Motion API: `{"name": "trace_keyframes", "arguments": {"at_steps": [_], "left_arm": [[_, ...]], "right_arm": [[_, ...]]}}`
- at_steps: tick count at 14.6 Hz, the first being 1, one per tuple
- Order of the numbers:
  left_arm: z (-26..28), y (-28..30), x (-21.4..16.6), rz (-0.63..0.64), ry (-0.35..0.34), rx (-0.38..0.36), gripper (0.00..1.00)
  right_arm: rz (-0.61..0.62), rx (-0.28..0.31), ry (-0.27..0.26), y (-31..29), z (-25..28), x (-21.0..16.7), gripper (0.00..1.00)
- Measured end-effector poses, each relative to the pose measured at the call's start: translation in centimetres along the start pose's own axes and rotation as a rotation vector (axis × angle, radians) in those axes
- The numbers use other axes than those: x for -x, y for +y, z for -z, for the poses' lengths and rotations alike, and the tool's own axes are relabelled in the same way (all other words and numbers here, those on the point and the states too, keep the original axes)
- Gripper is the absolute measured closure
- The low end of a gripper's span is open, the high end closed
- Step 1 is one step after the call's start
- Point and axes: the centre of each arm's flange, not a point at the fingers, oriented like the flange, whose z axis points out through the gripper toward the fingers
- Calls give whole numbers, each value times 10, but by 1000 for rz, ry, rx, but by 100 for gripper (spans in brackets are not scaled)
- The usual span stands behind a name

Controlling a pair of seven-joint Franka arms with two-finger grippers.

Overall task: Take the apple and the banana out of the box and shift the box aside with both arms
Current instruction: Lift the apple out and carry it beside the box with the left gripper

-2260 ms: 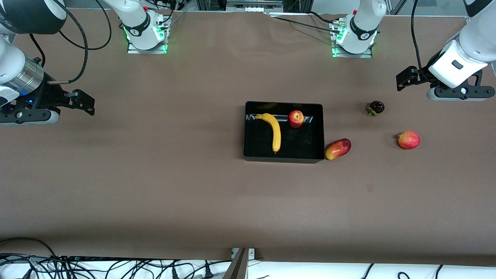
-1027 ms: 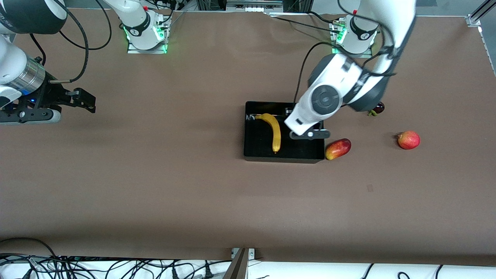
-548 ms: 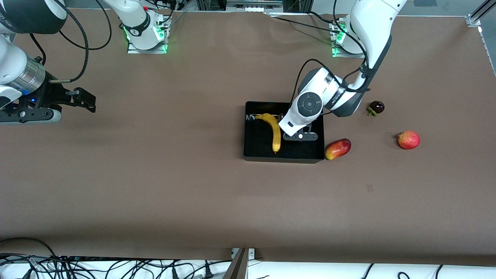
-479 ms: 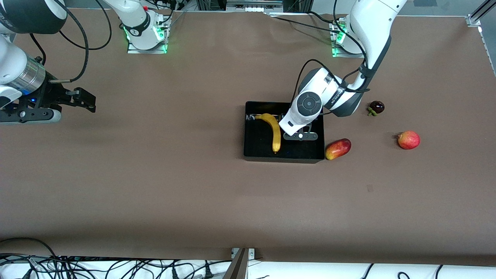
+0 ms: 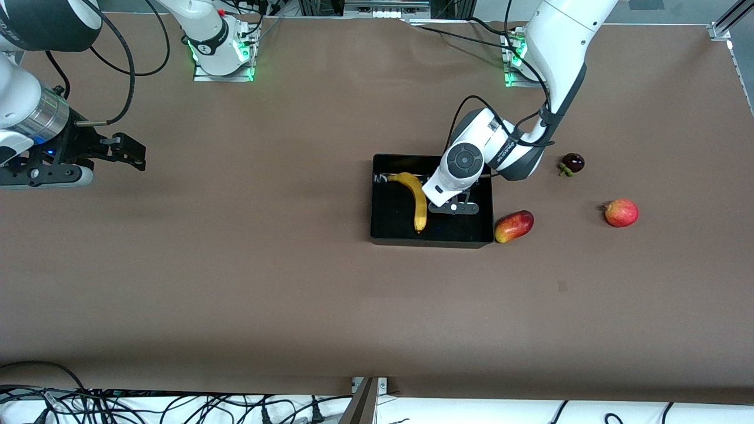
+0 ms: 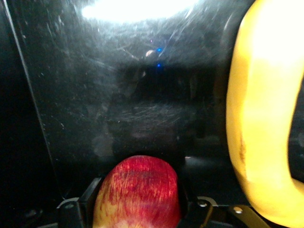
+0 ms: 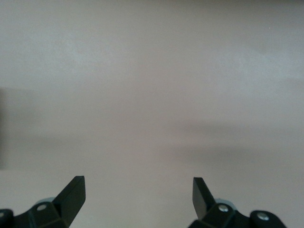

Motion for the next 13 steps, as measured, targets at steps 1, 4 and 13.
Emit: {"name": "trace_keyframes", "arguments": {"at_steps": [1,4,13], "left_arm": [[7,1,-2,1,12,6,30],[59,-4,-11,14,-8,-22,30],[117,-197,-43,-99,-278,-127,30]], "right_arm": [[0,0,0,0,0,0,0],[0,0,-1,0,0,0,0],[1,0,-1,0,0,0,0]]}}
